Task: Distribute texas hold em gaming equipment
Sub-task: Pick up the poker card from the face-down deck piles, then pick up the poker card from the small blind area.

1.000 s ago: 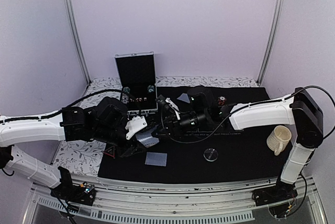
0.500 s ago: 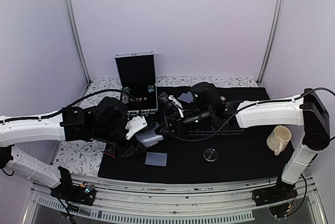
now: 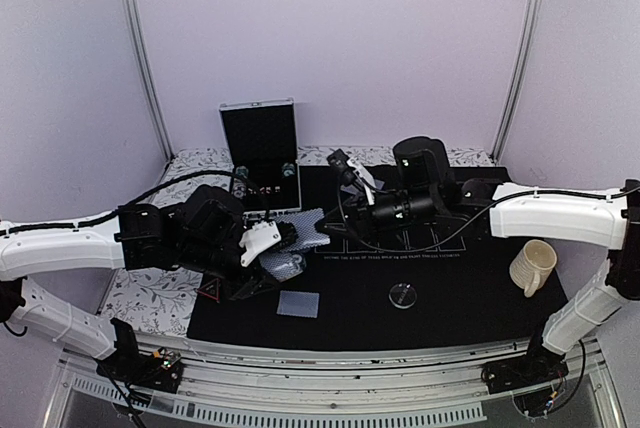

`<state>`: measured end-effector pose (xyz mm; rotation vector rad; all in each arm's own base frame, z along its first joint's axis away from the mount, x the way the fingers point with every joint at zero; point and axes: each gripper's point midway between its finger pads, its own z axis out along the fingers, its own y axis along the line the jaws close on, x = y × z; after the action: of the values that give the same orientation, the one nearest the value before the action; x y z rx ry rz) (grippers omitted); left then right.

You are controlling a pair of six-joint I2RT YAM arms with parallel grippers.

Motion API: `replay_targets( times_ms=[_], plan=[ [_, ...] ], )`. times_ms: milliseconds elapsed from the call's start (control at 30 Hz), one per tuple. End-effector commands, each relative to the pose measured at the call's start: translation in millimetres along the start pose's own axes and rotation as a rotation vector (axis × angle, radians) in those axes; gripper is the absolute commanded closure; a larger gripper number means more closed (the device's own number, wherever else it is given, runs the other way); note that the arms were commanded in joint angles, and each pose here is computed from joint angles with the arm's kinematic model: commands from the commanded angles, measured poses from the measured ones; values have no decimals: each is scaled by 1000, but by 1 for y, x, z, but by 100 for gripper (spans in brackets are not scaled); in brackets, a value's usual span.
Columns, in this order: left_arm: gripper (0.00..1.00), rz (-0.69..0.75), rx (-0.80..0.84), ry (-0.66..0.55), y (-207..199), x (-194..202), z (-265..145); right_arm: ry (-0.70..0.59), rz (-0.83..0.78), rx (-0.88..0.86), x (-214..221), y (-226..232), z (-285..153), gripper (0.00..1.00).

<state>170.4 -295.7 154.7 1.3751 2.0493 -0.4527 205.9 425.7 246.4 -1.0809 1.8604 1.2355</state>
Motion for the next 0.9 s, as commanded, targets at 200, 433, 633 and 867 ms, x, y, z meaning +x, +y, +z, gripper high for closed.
replay_targets(
  times_ms=[200, 433, 633, 867],
  plan=[
    [60, -24, -62, -22, 15, -7, -5, -174, 451, 256, 29, -52, -54, 98],
    [60, -58, -103, -29, 27, -9, -9, -102, 647, 202, 83, -33, 2, 98],
    [60, -70, -118, -37, 30, -10, -14, -68, 754, 116, 109, -28, 44, 98],
    [60, -70, -122, -58, 31, -13, -20, 30, 823, 22, 123, -25, 85, 98]
  ],
)
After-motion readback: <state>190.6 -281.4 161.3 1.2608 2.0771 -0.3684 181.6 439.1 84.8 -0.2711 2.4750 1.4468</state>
